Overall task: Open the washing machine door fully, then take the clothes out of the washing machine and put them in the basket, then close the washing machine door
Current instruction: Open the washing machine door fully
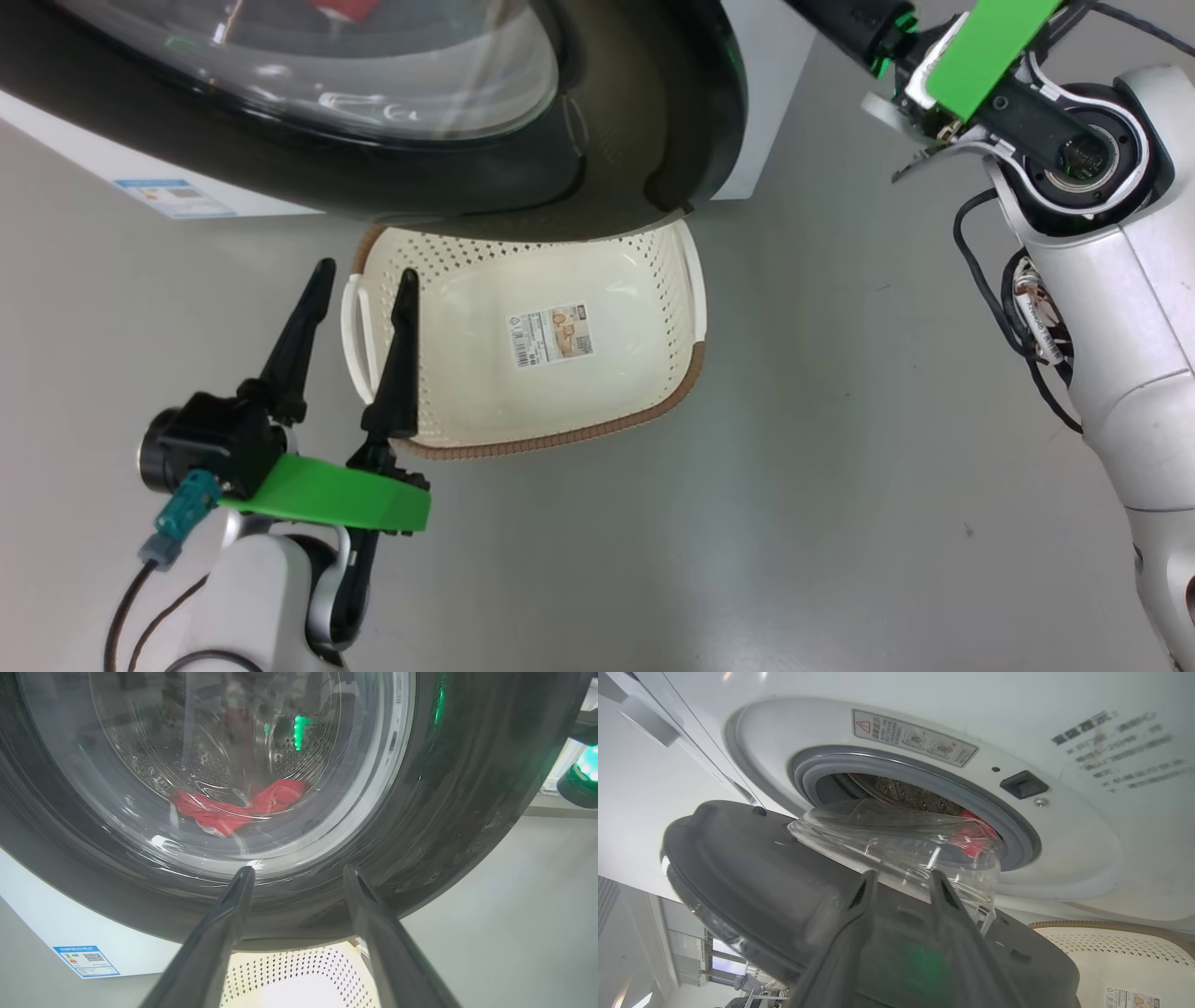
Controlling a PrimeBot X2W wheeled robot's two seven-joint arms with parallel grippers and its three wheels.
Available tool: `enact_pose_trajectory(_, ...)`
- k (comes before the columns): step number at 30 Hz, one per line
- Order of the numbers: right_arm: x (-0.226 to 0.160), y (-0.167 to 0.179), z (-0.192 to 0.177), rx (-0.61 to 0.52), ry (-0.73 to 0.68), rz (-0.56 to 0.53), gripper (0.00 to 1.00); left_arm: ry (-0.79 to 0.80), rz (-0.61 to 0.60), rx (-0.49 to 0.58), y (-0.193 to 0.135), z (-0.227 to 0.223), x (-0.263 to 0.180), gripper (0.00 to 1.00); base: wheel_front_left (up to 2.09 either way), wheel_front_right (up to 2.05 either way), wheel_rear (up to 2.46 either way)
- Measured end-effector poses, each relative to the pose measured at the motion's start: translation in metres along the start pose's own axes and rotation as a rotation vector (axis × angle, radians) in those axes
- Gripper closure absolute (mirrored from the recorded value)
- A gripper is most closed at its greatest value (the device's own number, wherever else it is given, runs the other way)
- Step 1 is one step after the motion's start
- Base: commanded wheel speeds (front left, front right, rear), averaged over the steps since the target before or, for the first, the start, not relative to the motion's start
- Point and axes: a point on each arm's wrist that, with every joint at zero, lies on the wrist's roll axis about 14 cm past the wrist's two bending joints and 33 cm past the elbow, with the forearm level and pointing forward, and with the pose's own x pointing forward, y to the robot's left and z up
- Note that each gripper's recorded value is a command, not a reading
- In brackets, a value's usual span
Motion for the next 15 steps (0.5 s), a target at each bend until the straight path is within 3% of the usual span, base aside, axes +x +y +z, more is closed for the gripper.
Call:
enact_pose_trajectory(8,-0.031,-0.008,0.036,-0.101,-0.257,-0.065,0.0,-0.01,-0.008,-0.015,-0.005,0.001,0.006,0.0,0.0,0.0,0.0)
enact_pose_trajectory(15,-0.058,-0.016,0.038,-0.36,-0.388,-0.149,0.0,-0.025,-0.01,-0.026,-0.009,0.005,0.01,0.0,0.0,0.0,0.0)
